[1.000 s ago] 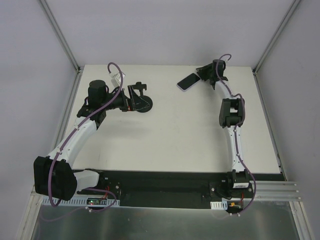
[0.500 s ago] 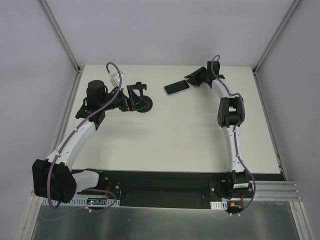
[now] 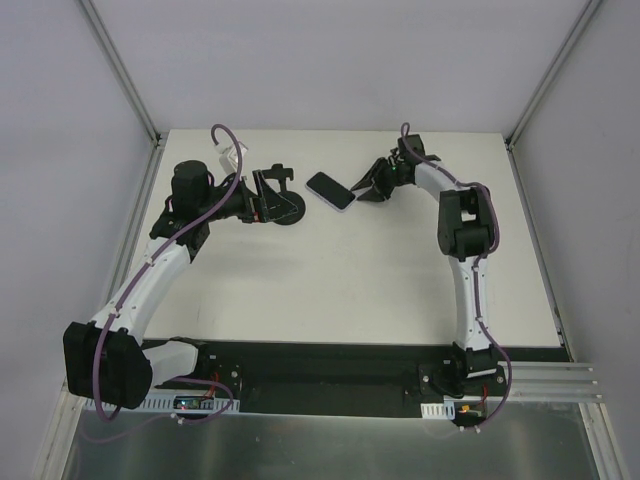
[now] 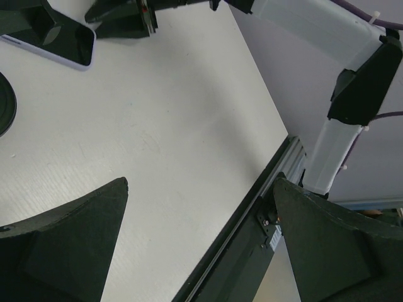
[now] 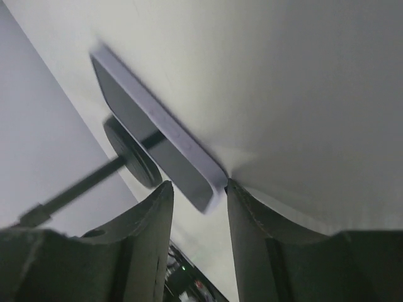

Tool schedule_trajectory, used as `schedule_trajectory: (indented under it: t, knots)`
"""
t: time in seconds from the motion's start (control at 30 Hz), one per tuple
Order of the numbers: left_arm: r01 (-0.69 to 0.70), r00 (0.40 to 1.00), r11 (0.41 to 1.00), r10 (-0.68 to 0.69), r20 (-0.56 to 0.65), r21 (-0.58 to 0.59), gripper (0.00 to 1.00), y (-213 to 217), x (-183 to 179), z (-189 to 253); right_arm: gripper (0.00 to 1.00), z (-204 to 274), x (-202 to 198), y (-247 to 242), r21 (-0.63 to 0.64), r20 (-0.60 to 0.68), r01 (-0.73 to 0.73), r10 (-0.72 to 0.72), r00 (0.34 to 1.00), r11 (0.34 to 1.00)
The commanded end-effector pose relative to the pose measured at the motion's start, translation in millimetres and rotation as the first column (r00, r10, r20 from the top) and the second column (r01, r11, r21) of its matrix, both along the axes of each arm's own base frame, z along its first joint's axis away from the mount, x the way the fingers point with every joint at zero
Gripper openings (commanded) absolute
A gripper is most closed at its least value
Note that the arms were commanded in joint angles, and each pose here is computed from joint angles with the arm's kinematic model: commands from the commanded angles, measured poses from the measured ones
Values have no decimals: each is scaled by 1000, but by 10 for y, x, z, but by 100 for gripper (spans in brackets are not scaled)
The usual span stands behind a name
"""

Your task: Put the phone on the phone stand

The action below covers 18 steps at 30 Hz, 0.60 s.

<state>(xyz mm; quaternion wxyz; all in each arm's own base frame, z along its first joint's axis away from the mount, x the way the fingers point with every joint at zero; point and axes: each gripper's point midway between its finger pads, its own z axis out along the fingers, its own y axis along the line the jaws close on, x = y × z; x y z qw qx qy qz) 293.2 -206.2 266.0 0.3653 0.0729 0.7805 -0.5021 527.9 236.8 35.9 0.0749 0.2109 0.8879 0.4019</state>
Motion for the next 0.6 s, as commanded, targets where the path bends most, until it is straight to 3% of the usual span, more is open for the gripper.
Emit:
schedule_trajectory:
  t: [0.0,0.1,0.23,0.3,0.47,0.57]
  knots:
    - [10,995,1000,-8,102,-15,98,-20,-21,236,43,665,-416,389,104,173,-100,81,982,990]
    - [9,996,1000,-7,93,-19,98,-23,-17,225,46,842,-454,289,64,265,-58,39,964,996]
    - [11,997,1000,-9,72,-24,98,-33,-6,199,52,954,-190,79,-71,408,30,1,913,997]
    - [12,998,1000,-10,69,-25,98,-35,-9,197,57,1000,-21,53,-80,435,61,-20,900,995]
    - [6,997,1000,-4,75,-23,98,-26,-18,204,76,677,392,177,-78,372,63,-30,928,995]
    - [3,997,1000,-1,78,-24,98,-23,-18,219,84,588,551,376,49,292,64,-76,953,997]
